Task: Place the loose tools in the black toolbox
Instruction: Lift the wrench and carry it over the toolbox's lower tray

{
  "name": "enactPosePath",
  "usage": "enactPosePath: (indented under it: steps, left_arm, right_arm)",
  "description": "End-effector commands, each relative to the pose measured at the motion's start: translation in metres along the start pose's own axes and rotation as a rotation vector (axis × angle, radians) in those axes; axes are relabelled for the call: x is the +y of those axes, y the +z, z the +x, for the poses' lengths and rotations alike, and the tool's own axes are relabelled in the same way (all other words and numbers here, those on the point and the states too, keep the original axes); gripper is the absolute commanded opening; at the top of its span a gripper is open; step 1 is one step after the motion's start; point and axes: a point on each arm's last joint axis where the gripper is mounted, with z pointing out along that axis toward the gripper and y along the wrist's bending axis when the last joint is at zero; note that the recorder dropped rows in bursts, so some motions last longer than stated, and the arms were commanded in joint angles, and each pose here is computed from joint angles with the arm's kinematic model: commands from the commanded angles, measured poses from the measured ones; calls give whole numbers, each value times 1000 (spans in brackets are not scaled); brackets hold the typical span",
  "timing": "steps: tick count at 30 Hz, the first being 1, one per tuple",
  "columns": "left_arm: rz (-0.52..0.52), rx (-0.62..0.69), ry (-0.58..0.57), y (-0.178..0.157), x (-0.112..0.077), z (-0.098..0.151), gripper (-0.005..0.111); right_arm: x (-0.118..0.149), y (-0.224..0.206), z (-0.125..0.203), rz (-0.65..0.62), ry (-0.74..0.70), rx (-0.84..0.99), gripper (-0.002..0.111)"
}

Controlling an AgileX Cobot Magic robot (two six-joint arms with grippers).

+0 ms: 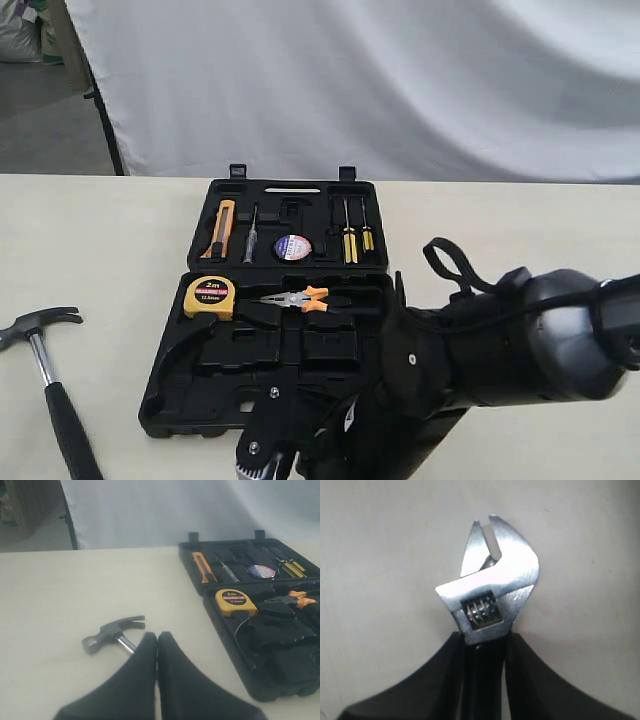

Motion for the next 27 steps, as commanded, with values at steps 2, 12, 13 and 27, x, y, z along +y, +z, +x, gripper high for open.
enactPosePath:
  steps: [2,12,13,27]
  left_arm:
    - [8,0,-2,0,0,1,0]
    - [8,0,-2,0,0,1,0]
    - [8,0,-2,0,0,1,0]
    - [8,0,-2,0,0,1,0]
  right_arm:
    - [1,2,0,-10,-28,25,0]
    - [-1,0,-3,13,-31,2,0]
    - [-1,-2,-4,16,-36,-3,0]
    - [-7,-16,-28,31,-71,-56,0]
